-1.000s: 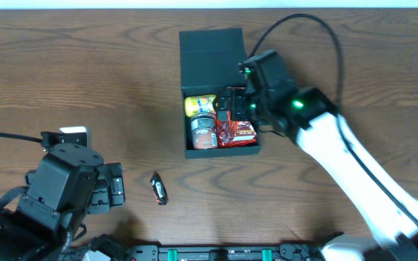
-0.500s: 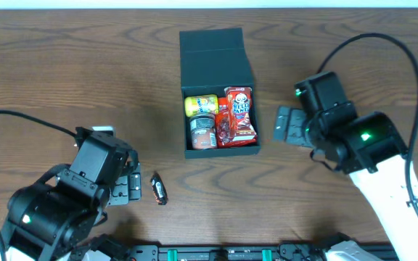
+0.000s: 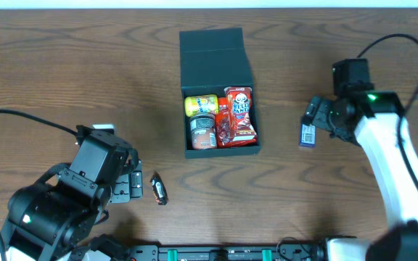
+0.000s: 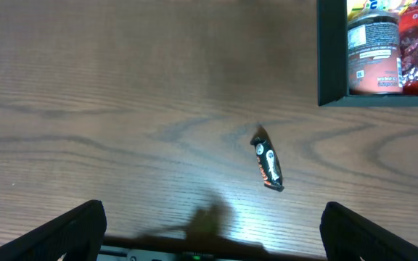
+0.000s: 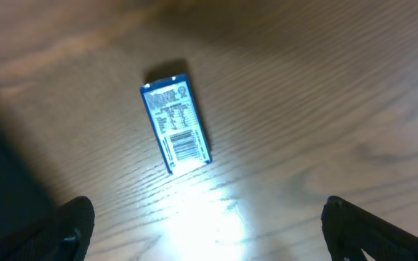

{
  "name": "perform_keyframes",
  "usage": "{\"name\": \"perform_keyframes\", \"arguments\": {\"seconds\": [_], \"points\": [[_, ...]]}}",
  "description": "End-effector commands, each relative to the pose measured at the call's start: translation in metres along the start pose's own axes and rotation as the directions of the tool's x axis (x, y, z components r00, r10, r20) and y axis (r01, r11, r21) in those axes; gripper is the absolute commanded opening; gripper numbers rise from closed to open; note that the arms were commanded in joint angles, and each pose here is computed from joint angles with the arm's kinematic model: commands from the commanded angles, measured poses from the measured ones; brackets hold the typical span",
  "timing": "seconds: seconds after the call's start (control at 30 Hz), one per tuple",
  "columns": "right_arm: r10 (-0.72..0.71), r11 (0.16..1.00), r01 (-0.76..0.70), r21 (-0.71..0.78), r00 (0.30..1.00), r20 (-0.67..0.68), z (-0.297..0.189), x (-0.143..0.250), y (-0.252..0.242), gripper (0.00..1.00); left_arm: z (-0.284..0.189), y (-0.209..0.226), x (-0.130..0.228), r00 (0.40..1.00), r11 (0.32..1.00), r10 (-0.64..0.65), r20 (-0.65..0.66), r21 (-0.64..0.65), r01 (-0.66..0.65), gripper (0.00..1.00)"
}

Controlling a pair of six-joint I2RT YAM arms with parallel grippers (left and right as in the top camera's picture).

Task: Pack container
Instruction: 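Lower the right gripper onto the blue Eclipse mints tin and grasp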

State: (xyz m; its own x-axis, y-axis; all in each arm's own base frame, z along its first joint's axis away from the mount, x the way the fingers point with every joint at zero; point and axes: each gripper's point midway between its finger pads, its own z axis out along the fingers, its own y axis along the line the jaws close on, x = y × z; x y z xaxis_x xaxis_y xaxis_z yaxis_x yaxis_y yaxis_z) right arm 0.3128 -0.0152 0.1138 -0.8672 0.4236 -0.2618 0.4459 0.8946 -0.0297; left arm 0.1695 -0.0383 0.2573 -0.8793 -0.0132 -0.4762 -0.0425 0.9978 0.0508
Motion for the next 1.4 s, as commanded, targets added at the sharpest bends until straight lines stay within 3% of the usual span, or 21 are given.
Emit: {"name": "perform_keyframes", "arguments": {"seconds": [0.0, 0.3, 0.47, 0.73, 1.13, 1.27, 1.37], "points": [[-0.022, 0.999, 0.02, -0.024, 0.997, -0.077, 0.026, 0.006, 0.01, 0.99, -0.001, 0.0, 0.0, 1.0, 1.0, 0.014, 0.002, 0.004, -0.014, 0.95], [-0.035, 0.999, 0.04, 0.023, 0.982, -0.188, 0.088, 0.014, 0.017, 0.99, -0.001, 0.0, 0.001, 1.0, 1.0, 0.016, 0.001, 0.003, -0.016, 0.95], [-0.135, 0.99, 0.141, 0.013, 0.969, -0.209, 0.105, 0.016, 0.018, 0.99, -0.001, 0.0, 0.001, 1.0, 1.0, 0.024, 0.0, 0.003, -0.024, 0.95], [-0.157, 0.987, 0.158, -0.003, 0.972, -0.176, 0.115, 0.007, 0.012, 0.99, -0.001, 0.001, 0.001, 1.0, 1.0, 0.024, -0.002, 0.002, -0.024, 0.95], [-0.158, 0.987, 0.155, -0.032, 0.961, -0.226, 0.131, 0.032, 0.003, 0.99, -0.001, 0.0, 0.001, 1.0, 1.0, 0.023, 0.001, 0.004, -0.023, 0.95], [-0.157, 0.988, 0.151, -0.042, 0.961, -0.228, 0.131, 0.033, 0.005, 0.9, -0.001, 0.0, 0.001, 1.0, 1.0, 0.022, 0.001, 0.004, -0.022, 0.95], [-0.157, 0.987, 0.149, -0.051, 0.96, -0.231, 0.131, 0.033, 0.006, 0.89, -0.001, 0.0, 0.001, 1.0, 1.0, 0.023, 0.001, 0.004, -0.023, 0.95]]}}
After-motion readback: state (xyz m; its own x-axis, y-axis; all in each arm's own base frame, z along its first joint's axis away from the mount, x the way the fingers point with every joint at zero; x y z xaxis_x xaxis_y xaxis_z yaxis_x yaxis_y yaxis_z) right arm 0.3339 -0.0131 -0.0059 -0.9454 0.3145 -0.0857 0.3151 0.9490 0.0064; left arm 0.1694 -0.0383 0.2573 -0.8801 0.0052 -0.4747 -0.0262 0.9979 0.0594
